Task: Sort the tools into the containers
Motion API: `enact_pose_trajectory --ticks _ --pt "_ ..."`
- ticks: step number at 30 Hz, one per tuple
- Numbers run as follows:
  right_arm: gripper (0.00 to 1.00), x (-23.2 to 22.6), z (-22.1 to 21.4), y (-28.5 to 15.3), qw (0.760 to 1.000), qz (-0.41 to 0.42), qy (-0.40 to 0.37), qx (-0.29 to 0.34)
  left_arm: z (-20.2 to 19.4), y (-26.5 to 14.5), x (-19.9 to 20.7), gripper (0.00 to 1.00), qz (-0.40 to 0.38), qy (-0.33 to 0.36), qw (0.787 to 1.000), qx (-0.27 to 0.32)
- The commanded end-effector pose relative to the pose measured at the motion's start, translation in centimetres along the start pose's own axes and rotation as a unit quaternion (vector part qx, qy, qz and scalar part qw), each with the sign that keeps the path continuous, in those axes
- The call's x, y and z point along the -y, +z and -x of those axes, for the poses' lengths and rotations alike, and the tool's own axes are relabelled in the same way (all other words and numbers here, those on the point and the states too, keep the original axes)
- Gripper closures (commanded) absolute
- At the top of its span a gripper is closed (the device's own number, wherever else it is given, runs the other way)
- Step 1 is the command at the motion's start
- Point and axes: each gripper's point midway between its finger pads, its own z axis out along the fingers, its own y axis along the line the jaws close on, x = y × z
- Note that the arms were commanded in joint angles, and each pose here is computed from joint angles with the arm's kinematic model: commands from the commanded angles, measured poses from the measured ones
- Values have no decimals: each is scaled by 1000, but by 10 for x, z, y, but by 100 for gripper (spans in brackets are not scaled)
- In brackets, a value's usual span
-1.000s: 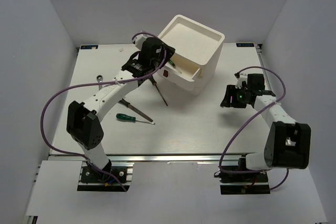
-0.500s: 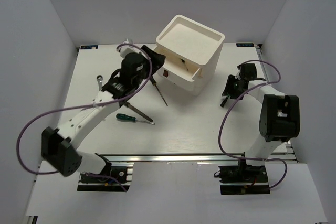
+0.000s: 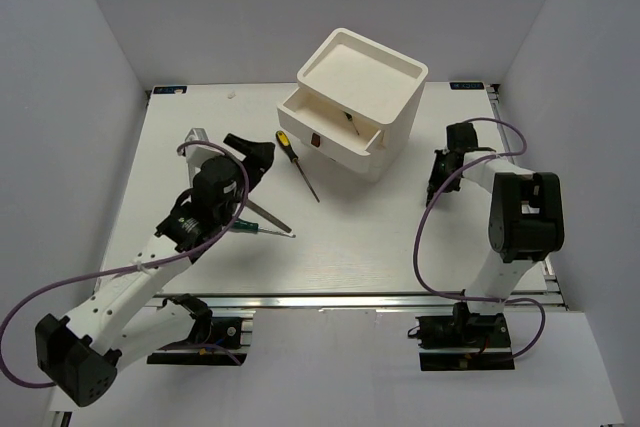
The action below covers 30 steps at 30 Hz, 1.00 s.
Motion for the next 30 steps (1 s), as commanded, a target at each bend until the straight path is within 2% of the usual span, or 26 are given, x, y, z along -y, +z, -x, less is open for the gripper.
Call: enact_pose_trajectory --ticks 1,3,5,7,8,10,11,13,14,15,16,17,19,20,21,22,25,26,27,29,30 --pt "92 12 -9 -9 1000 -23 -4 -7 -12 8 -13 15 19 -21 1000 -8" --pt "100 12 0 -20 1000 -18 -22 11 -24 15 -16 14 21 -24 999 -24" --pt "100 12 13 -33 999 -3 -41 33 -31 20 -16 13 20 -25 999 -33" --pt "100 6 37 -64 994 45 -49 81 -39 28 -18 13 23 -26 998 -46" --pt "100 4 47 -77 990 62 -77 104 -41 30 -18 13 23 -27 998 -50" --pt "100 -15 70 -130 963 140 -124 192 -48 38 -23 15 27 -33 997 -70" --pt "100 -20 75 -149 948 164 -153 226 -51 40 -25 19 26 -34 996 -79" --pt "100 -49 85 -218 873 225 -265 343 -60 46 -32 25 17 -47 993 -105" --pt "100 -58 77 -230 849 246 -296 363 -62 48 -30 29 5 -53 992 -114" --pt "100 -70 72 -262 808 262 -338 406 -60 51 -23 34 -18 -63 991 -116" --pt "100 -90 56 -282 754 313 -397 420 -61 58 -29 34 -16 -70 990 -124" --pt "100 -100 51 -294 722 332 -424 434 -71 56 -28 35 -28 -72 986 -151" --pt "100 -133 39 -317 661 370 -481 442 -76 64 -25 35 -47 -76 982 -168" --pt "100 -145 29 -316 653 388 -494 423 -79 66 -21 34 -57 -74 980 -177" --pt "100 -158 38 -323 640 387 -511 424 -82 66 -12 34 -83 -67 976 -190" --pt "100 -179 29 -326 613 403 -536 417 -85 68 -9 34 -92 -65 974 -197" --pt "100 -218 37 -328 602 424 -549 396 -95 75 3 34 -120 -51 966 -225" --pt "100 -228 40 -328 605 425 -548 392 -100 78 2 35 -122 -46 964 -233" --pt "100 -239 45 -311 618 426 -545 372 -98 78 11 36 -139 -43 961 -235" --pt "100 -261 59 -320 616 420 -548 379 -98 81 15 36 -150 -36 959 -236" --pt "100 -270 62 -300 631 424 -543 357 -99 83 17 36 -156 -35 959 -236"
